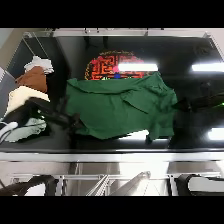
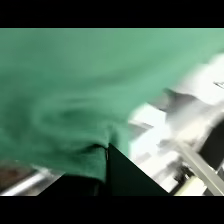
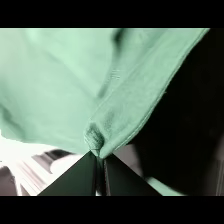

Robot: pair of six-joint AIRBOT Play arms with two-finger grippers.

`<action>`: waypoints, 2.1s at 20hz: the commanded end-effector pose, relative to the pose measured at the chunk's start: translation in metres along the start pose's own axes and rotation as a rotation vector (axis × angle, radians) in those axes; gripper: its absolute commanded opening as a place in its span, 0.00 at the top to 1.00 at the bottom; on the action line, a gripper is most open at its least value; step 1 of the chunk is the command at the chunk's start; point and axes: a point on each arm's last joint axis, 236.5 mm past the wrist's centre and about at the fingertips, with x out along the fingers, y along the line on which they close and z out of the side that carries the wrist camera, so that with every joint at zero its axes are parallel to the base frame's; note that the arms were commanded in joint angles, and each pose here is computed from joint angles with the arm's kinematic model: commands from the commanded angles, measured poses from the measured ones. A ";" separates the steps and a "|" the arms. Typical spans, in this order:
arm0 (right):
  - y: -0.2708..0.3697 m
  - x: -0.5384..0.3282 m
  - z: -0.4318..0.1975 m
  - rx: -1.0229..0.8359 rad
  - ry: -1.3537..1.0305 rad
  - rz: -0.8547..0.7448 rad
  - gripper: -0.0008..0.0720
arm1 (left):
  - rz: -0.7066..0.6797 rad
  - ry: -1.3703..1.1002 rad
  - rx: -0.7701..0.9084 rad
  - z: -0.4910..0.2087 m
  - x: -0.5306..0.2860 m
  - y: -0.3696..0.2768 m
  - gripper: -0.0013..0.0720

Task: Fold the shirts.

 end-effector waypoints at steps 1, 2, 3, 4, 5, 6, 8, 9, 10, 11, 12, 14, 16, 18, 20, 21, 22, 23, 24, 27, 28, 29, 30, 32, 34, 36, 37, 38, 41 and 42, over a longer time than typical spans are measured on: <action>0.085 -0.063 0.024 -0.144 -0.215 0.176 0.95 | -0.091 -0.178 0.202 0.018 -0.090 -0.078 0.95; 0.121 -0.093 0.028 -0.204 -0.308 0.258 0.95 | -0.105 -0.288 0.255 0.024 -0.127 -0.099 0.95; 0.160 -0.129 0.031 -0.286 -0.425 0.339 0.95 | -0.105 -0.411 0.310 0.027 -0.166 -0.120 0.95; 0.194 -0.163 0.029 -0.362 -0.535 0.401 0.95 | -0.097 -0.524 0.357 0.025 -0.202 -0.137 0.95; 0.230 -0.198 0.022 -0.449 -0.654 0.453 0.95 | -0.077 -0.638 0.407 0.017 -0.237 -0.154 0.95; 0.261 -0.229 0.010 -0.536 -0.762 0.491 0.95 | -0.047 -0.739 0.451 0.006 -0.268 -0.169 0.95; 0.326 -0.284 -0.027 -0.762 -0.981 0.574 0.95 | 0.050 -0.960 0.543 -0.021 -0.329 -0.201 0.94; 0.358 -0.311 -0.051 -0.871 -1.073 0.652 0.95 | 0.124 -1.087 0.587 -0.037 -0.361 -0.219 0.94; 0.383 -0.331 -0.074 -0.961 -1.117 0.745 0.95 | 0.202 -1.203 0.618 -0.052 -0.389 -0.235 0.94; 0.402 -0.347 -0.093 -1.042 -1.135 0.827 0.95 | 0.289 -1.306 0.650 -0.068 -0.413 -0.252 0.94; 0.410 -0.354 -0.096 -1.067 -1.130 0.846 0.95 | 0.355 -1.361 0.681 -0.080 -0.428 -0.266 0.94; 0.417 -0.349 -0.088 -1.047 -1.057 0.809 0.95 | 0.362 -1.365 0.747 -0.090 -0.432 -0.289 0.94; 0.407 -0.331 -0.073 -1.011 -1.008 0.700 0.95 | 0.298 -1.258 0.806 -0.083 -0.419 -0.298 0.94; 0.378 -0.306 -0.041 -0.928 -0.979 0.500 0.95 | 0.220 -1.119 0.838 -0.063 -0.400 -0.294 0.94; 0.334 -0.280 0.000 -0.822 -0.954 0.260 0.95 | 0.161 -0.987 0.819 -0.025 -0.378 -0.279 0.94; 0.314 -0.268 0.018 -0.790 -0.934 0.173 0.95 | 0.156 -0.922 0.797 -0.002 -0.364 -0.267 0.94; 0.293 -0.253 0.035 -0.756 -0.907 0.100 0.95 | 0.164 -0.858 0.764 0.023 -0.350 -0.251 0.94; 0.272 -0.239 0.052 -0.720 -0.878 0.045 0.95 | 0.181 -0.797 0.726 0.049 -0.335 -0.231 0.94; 0.250 -0.223 0.068 -0.683 -0.842 -0.005 0.95 | 0.195 -0.730 0.680 0.075 -0.317 -0.209 0.94; 0.184 -0.164 0.113 -0.561 -0.707 -0.041 0.95 | 0.171 -0.536 0.510 0.137 -0.256 -0.129 0.94; 0.161 -0.142 0.128 -0.511 -0.670 -0.029 0.95 | 0.154 -0.474 0.454 0.153 -0.233 -0.098 0.94; 0.139 -0.120 0.141 -0.467 -0.638 -0.022 0.95 | 0.140 -0.430 0.398 0.168 -0.211 -0.065 0.94; 0.113 -0.096 0.153 -0.430 -0.608 -0.024 0.95 | 0.130 -0.403 0.355 0.183 -0.192 -0.038 0.94; 0.067 -0.050 0.174 -0.357 -0.578 -0.029 0.95 | 0.121 -0.370 0.293 0.212 -0.156 0.009 0.94; 0.031 -0.017 0.192 -0.271 -0.597 0.002 0.95 | 0.115 -0.360 0.255 0.240 -0.131 0.042 0.94; 0.013 -0.006 0.210 -0.209 -0.668 0.074 0.95 | 0.114 -0.368 0.262 0.267 -0.118 0.054 0.94; 0.006 -0.005 0.217 -0.189 -0.702 0.098 0.95 | 0.121 -0.384 0.276 0.280 -0.117 0.056 0.94; -0.003 -0.006 0.221 -0.173 -0.718 0.100 0.95 | 0.123 -0.403 0.279 0.290 -0.120 0.057 0.94; -0.026 -0.008 0.214 -0.170 -0.686 0.074 0.95 | 0.126 -0.439 0.253 0.303 -0.126 0.066 0.94; -0.029 -0.006 0.205 -0.181 -0.644 0.073 0.95 | 0.122 -0.422 0.235 0.299 -0.121 0.071 0.94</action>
